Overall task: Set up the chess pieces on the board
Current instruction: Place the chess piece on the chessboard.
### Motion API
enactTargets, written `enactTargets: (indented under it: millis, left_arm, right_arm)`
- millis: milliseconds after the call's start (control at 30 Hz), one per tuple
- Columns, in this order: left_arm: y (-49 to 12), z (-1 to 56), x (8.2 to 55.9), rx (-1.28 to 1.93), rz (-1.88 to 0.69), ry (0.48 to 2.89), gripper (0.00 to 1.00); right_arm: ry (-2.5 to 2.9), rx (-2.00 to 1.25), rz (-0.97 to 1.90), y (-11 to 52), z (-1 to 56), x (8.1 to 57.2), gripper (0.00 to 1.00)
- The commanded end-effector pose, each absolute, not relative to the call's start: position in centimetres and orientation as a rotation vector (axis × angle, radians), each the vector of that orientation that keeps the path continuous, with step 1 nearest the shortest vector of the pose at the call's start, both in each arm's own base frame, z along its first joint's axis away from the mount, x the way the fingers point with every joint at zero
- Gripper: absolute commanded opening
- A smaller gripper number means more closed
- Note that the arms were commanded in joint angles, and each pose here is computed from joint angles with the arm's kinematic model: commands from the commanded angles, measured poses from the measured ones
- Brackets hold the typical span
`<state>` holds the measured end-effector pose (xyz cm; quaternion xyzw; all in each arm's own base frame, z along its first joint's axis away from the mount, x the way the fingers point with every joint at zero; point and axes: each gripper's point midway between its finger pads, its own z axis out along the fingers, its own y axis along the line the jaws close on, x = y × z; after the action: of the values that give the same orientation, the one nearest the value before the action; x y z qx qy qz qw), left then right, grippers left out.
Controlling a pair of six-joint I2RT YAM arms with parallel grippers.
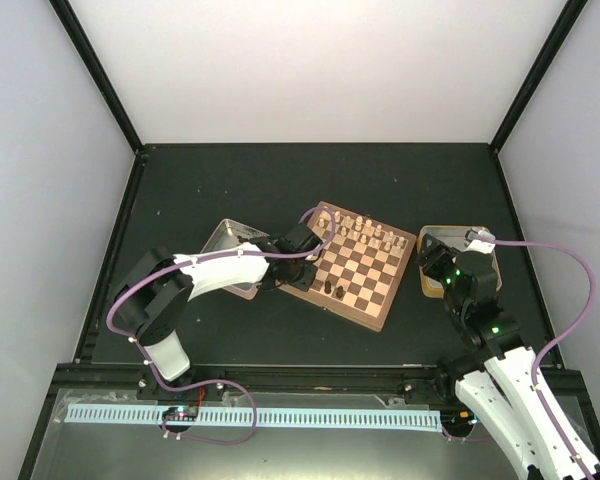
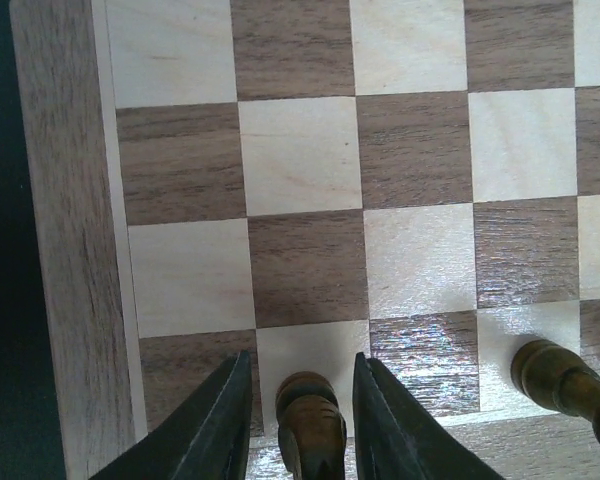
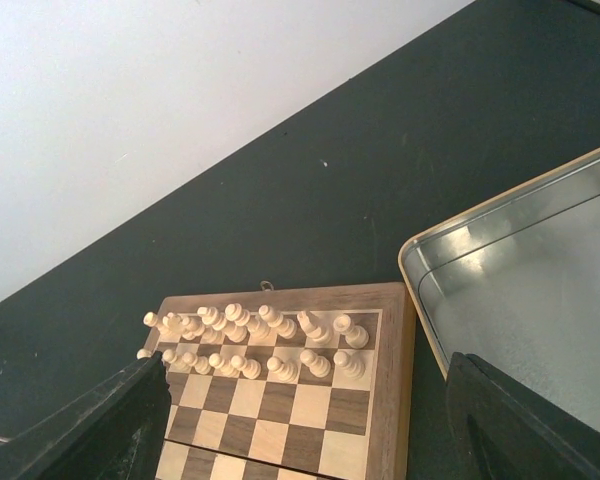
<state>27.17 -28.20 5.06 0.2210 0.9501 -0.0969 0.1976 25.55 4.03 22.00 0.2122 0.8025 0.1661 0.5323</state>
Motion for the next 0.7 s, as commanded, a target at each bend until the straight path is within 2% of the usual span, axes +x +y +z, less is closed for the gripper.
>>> enactTargets:
  millis: [0, 133, 333, 667]
  left_arm:
    - [-28.5, 5.8, 27.1, 0.61, -0.294, 2.642, 0.33]
    - [-29.0, 6.3, 27.1, 0.612, -0.33, 2.629, 0.37]
    - [-29.3, 6.1, 26.9, 0.622, -0.352, 2.639, 0.27]
    - [-29.6, 6.0, 26.7, 0.629, -0.38, 2.648, 0.26]
  right_arm:
    - [1.909, 0.51, 0.404, 4.2, 21.8, 25.6, 0.77]
    - [1.908, 0.512, 0.406, 4.1, 21.9, 25.6, 0.77]
    - [1.903, 0.513, 0.404, 4.1, 22.0, 25.5, 0.76]
    - [1.905, 0.512, 0.403, 4.0, 21.9, 25.5, 0.76]
